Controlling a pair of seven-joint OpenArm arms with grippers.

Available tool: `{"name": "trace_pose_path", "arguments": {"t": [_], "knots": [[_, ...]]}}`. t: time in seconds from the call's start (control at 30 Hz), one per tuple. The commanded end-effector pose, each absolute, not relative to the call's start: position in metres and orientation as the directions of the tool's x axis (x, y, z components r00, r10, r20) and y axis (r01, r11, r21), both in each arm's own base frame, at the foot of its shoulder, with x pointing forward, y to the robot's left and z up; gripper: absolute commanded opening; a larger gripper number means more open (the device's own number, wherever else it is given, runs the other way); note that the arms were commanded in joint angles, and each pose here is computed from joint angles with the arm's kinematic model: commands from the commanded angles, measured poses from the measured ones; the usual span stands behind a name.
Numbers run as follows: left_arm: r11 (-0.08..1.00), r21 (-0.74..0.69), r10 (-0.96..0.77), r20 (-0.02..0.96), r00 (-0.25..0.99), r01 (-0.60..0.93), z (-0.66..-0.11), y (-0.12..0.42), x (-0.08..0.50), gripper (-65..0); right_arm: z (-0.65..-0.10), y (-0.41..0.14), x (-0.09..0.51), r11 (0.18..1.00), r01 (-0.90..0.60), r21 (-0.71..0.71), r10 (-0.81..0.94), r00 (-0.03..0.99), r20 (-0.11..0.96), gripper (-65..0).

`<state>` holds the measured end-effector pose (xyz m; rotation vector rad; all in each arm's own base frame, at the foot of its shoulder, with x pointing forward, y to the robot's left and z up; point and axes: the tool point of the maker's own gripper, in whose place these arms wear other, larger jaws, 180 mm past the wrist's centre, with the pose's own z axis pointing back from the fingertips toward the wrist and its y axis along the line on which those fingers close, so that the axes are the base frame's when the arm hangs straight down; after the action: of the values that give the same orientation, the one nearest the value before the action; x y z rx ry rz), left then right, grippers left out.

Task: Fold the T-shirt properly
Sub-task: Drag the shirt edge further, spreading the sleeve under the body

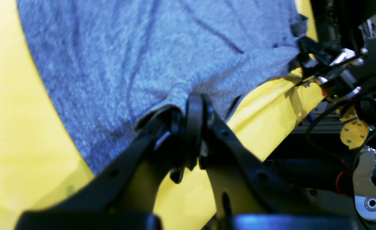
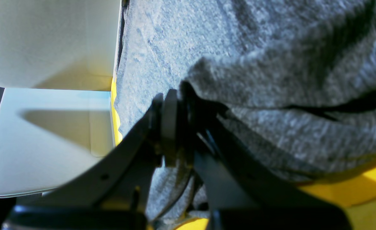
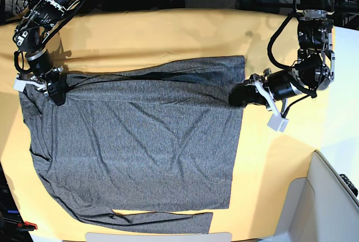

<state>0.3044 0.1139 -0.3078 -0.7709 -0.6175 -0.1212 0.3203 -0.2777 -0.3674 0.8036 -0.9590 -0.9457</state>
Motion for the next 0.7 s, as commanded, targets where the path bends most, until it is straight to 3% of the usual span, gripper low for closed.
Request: {"name": "trace_pose_path", "arguments": {"t": [0.0, 0.3, 0.43, 0.53, 0.67], "knots": [[0.717, -0.606, 0.121, 0.596, 0.794, 0.345, -0.296, 0.116, 0.311, -64.6, -0.375, -0.277, 0.316, 0.372, 0.317, 0.873, -0.917, 0.272, 0.292, -64.4], [0.745, -0.615, 0.137, 0.519, 0.844, 0.257, -0.33, 0.128, 0.3, -63.8, -0.39, -0.273, 0.302, 0.364, 0.354, 0.862, -0.919, 0.287, 0.27, -64.3], [0.791, -0.56, 0.096, 0.514, 0.852, 0.249, -0.341, 0.136, 0.298, -56.5, -0.393, -0.273, 0.298, 0.364, 0.364, 0.858, -0.919, 0.29, 0.267, -63.9], [0.797, -0.557, 0.091, 0.494, 0.865, 0.234, -0.349, 0.138, 0.289, -45.4, -0.393, -0.275, 0.297, 0.369, 0.365, 0.855, -0.917, 0.291, 0.272, -57.4], [0.796, -0.558, 0.09, 0.492, 0.866, 0.234, -0.35, 0.137, 0.289, -42.3, -0.394, -0.274, 0.293, 0.369, 0.369, 0.853, -0.917, 0.293, 0.27, -42.0]]}}
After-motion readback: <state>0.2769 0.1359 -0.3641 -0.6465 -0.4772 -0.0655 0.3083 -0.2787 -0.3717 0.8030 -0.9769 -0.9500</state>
